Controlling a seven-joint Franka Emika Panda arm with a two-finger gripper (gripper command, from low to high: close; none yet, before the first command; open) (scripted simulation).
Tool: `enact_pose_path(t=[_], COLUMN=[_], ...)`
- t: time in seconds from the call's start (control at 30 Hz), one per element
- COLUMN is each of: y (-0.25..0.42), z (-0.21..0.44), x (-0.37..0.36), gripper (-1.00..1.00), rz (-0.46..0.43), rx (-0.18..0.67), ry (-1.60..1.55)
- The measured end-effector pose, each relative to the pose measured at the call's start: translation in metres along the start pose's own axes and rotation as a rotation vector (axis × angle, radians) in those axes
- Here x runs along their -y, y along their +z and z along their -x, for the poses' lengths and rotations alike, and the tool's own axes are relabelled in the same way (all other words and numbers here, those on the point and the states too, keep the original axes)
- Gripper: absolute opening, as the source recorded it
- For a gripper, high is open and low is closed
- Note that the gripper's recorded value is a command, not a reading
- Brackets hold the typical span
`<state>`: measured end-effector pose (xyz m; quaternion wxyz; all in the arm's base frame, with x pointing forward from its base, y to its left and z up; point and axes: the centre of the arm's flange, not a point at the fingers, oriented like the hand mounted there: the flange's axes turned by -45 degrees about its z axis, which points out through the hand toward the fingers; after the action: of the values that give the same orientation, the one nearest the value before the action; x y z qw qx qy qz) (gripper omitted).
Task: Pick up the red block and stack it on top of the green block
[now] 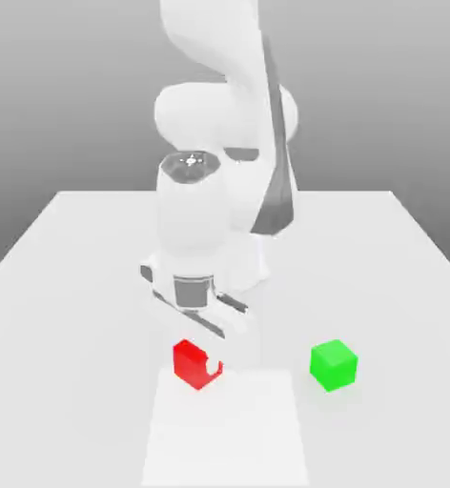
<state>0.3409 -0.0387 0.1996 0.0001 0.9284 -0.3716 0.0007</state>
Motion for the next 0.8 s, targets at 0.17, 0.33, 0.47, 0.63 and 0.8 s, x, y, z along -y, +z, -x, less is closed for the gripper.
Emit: enact_pose_path(t=[0.17, 0.33, 0.47, 0.63, 0.8], y=[-0.024, -0.041, -0.03, 0.012, 0.017], z=[0.051, 0.133, 0.167, 0.168, 0.169], x=[0.054, 0.107, 0.121, 0.121, 0.121], gripper=[-1.0, -1.0, -1.0, -1.0, 1.0], rz=[-0.004, -0.003, 0.002, 0.001, 0.0], rx=[0.002, 0.002, -0.002, -0.002, -0.001], ry=[-0.303, -0.705, -0.858, -0.864, -0.865])
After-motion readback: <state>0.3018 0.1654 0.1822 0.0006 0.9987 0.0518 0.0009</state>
